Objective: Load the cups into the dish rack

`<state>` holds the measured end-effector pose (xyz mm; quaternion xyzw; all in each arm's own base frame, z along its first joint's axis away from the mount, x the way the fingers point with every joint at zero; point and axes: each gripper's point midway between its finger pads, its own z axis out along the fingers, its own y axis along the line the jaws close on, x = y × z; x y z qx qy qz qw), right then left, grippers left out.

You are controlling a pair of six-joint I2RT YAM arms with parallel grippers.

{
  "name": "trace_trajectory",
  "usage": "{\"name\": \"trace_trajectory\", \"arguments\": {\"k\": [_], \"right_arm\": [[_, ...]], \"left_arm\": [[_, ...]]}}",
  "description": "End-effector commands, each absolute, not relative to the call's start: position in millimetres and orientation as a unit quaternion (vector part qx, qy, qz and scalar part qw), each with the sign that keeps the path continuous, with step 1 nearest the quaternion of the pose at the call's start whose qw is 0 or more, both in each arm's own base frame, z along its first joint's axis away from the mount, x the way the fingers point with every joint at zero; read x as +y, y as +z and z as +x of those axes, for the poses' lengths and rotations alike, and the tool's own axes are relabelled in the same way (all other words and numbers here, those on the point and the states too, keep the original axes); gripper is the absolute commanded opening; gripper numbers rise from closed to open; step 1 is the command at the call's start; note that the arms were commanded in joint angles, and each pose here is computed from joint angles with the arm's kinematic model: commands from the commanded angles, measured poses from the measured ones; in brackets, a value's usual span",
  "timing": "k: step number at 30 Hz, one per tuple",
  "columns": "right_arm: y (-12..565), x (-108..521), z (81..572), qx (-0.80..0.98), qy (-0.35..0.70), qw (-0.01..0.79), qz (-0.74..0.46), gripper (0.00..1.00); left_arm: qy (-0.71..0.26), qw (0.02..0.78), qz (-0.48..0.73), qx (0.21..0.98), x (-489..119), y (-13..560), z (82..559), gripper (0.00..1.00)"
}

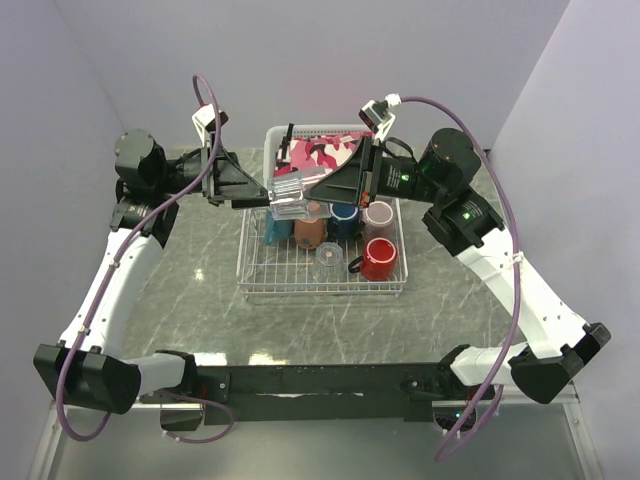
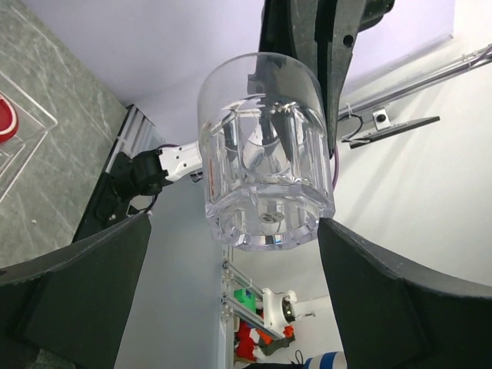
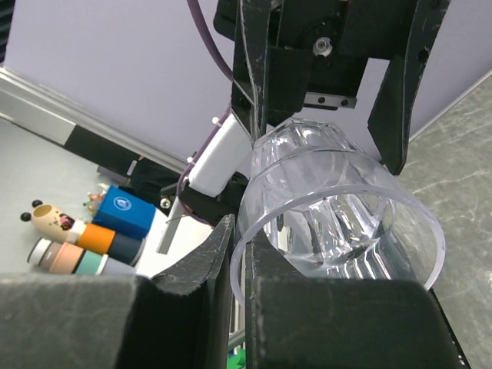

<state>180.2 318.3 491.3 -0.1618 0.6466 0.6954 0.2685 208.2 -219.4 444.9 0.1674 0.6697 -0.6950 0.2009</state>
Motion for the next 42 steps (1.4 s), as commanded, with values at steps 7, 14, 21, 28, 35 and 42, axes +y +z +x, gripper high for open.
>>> {"name": "trace_trajectory", "arguments": {"k": [7,14,21,28,35,42], "right_arm": [[507.9,325.7,182.8,0.617,0.713,0.281,-0.178,0.0],[497.3,327.7,185.7,0.618,0.716,0.277,-0.172,0.0],[485.9,329.1,188.2,0.615,0.722,0.271,-0.163,0.0],[480.9,328.1,199.2,0.611,0.725,0.276,-0.157,0.0],[493.9,338.5,219.2,0.598,0.734,0.284,-0.155,0.0],[489.7,345.7,218.5,0.605,0.729,0.275,-0.16,0.0]], "left_arm": [[-0.707,0.228,0.214,0.634,-226.3,470.2,188.5,0.97],[-0.706,0.222,0.226,0.634,-224.5,471.7,180.4,0.97],[-0.71,0.22,0.234,0.626,-226.4,479.9,176.2,0.99],[-0.71,0.217,0.241,0.624,-228.5,480.9,174.8,0.98],[-0.709,0.221,0.238,0.626,-236.1,477.0,183.0,0.99],[-0.693,0.236,0.21,0.648,-241.8,462.8,205.2,0.94]]}}
